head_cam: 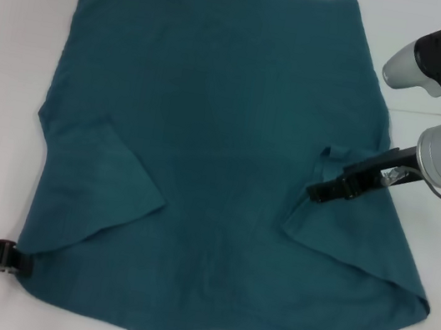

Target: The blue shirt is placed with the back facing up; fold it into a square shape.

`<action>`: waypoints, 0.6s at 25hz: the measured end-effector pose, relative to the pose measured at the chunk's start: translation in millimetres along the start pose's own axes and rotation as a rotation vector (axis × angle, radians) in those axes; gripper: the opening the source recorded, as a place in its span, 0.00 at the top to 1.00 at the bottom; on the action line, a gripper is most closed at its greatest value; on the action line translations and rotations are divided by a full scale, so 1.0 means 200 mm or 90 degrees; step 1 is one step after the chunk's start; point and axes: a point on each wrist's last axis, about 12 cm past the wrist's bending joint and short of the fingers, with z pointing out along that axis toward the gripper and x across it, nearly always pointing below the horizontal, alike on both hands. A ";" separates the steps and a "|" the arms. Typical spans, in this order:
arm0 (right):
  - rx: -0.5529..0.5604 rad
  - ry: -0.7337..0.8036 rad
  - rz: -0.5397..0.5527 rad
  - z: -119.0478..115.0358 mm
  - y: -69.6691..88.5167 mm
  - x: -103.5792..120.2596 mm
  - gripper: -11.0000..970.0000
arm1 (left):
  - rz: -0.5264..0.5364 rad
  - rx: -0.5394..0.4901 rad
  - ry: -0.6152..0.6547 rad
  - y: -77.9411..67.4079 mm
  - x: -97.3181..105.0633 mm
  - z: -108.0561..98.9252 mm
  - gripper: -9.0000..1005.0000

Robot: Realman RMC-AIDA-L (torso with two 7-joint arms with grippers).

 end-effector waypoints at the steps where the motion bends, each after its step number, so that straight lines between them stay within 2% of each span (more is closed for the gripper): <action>1: -0.001 0.001 0.000 0.00 0.00 0.00 0.15 | 0.000 0.000 -0.001 0.00 0.00 0.00 0.95; 6: 0.005 0.027 0.011 -0.04 0.00 0.00 0.15 | 0.004 0.003 -0.002 0.00 -0.01 -0.01 0.97; 11: 0.045 0.116 0.035 -0.15 0.00 0.04 0.15 | 0.009 0.003 -0.003 -0.01 -0.02 -0.02 0.97; 15: 0.065 0.183 0.075 -0.20 -0.01 0.10 0.15 | 0.014 0.004 -0.003 -0.01 -0.03 -0.02 0.97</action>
